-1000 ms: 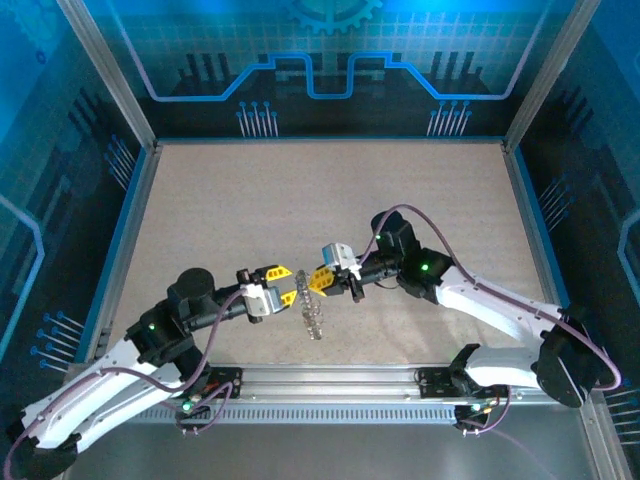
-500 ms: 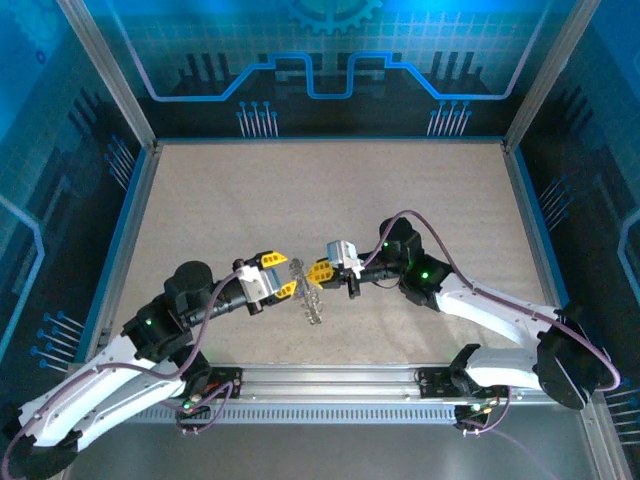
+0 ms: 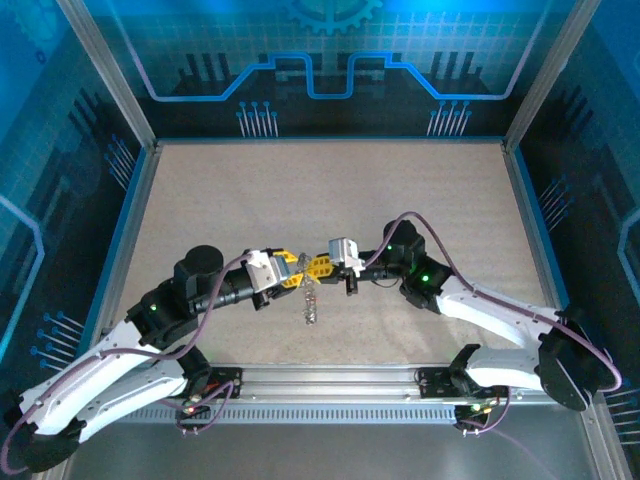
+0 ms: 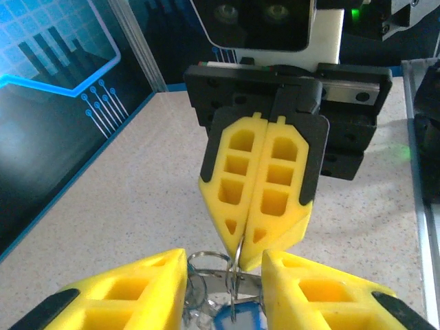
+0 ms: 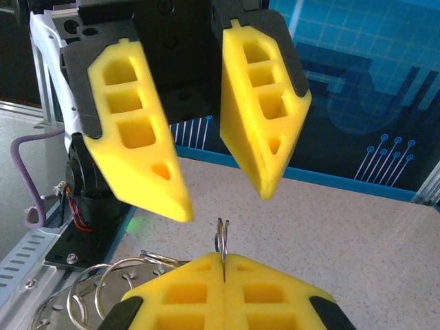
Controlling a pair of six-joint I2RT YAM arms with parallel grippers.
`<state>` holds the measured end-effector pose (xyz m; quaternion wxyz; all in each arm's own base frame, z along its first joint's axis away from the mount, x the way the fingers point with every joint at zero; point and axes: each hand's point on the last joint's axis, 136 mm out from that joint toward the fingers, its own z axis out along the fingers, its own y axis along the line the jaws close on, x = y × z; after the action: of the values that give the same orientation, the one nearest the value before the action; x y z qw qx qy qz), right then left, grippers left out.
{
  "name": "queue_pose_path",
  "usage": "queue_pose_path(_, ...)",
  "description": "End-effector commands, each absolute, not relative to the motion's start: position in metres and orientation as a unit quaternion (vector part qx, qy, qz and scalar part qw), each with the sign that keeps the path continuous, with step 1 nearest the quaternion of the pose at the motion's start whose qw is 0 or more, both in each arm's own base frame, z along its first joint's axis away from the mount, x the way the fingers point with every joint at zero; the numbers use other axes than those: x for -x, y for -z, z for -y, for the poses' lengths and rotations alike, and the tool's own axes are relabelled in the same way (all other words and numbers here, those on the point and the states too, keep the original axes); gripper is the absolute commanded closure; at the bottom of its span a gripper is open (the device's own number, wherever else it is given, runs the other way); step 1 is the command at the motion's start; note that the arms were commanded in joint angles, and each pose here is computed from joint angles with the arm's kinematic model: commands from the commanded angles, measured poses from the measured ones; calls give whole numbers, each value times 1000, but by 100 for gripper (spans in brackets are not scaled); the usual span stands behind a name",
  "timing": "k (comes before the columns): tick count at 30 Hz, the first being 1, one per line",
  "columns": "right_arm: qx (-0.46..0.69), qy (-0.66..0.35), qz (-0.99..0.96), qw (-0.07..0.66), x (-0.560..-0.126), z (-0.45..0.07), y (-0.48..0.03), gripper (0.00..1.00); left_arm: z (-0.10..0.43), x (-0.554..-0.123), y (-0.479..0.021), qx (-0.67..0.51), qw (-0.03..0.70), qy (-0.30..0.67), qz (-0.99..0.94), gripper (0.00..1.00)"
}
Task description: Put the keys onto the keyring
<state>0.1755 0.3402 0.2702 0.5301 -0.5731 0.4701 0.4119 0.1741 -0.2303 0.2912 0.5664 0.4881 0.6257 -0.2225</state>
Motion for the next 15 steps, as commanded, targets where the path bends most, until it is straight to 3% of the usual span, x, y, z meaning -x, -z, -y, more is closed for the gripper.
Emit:
queue_pose_path(1,568,-413,-448,554,-170,-336,-289,100,230,-170,-296,-487,563,236,-625,63)
queue_pose_path(15,582,-411,-435,551,-164,-332,-297,100,243,-169,-282,-507,529,258,-629,68)
